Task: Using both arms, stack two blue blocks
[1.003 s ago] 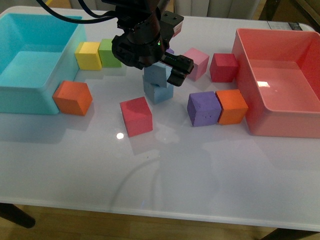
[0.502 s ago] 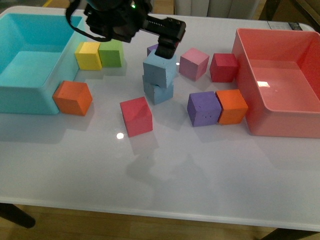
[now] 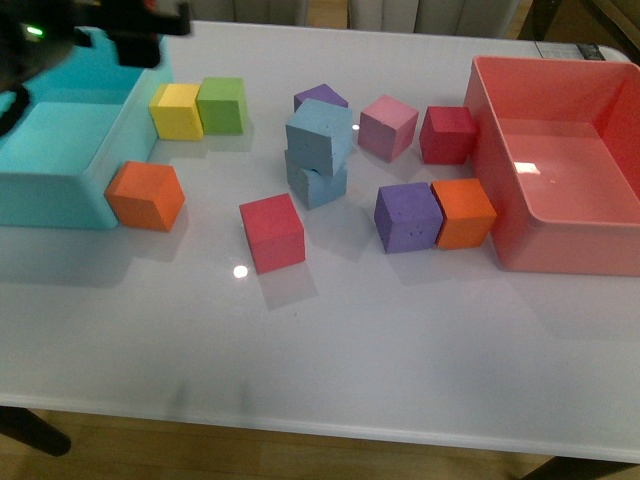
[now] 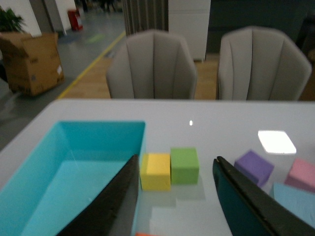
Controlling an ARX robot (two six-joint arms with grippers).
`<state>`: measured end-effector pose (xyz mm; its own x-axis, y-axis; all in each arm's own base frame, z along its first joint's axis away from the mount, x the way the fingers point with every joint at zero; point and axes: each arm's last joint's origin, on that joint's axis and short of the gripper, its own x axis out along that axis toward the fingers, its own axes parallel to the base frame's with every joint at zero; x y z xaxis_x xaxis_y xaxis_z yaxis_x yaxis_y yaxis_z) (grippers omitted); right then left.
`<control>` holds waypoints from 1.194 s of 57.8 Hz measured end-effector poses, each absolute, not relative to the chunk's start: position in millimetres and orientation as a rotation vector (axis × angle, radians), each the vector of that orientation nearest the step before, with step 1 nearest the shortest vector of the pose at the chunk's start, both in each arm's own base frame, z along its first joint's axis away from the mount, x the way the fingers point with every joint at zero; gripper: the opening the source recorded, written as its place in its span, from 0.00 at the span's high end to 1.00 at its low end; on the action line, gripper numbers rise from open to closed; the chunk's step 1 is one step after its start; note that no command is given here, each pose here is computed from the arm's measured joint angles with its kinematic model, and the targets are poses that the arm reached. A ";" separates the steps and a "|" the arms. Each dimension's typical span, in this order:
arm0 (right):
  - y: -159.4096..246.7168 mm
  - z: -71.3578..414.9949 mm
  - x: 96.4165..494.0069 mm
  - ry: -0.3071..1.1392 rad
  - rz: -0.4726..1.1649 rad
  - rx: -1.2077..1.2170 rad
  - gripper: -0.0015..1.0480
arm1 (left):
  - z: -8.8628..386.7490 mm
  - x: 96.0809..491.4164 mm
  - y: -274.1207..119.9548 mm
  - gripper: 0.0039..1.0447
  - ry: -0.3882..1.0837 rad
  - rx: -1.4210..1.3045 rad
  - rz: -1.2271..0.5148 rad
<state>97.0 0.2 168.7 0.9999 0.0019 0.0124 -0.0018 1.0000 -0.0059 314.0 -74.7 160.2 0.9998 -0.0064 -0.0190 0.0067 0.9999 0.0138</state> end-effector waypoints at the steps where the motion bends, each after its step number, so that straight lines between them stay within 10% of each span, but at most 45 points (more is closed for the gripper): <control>1: 0.2 168.7 97.0 -0.012 0.002 -0.006 0.09 | 164.4 308.6 -71.0 0.60 -0.002 0.007 -0.005; 12: 0.2 168.7 97.0 -0.012 0.002 -0.006 0.09 | 160.0 251.6 -39.3 0.99 0.016 0.006 -0.009; 69: 0.2 168.7 97.0 -0.012 0.002 -0.006 0.09 | 164.7 141.6 -0.6 0.99 0.009 0.002 -0.005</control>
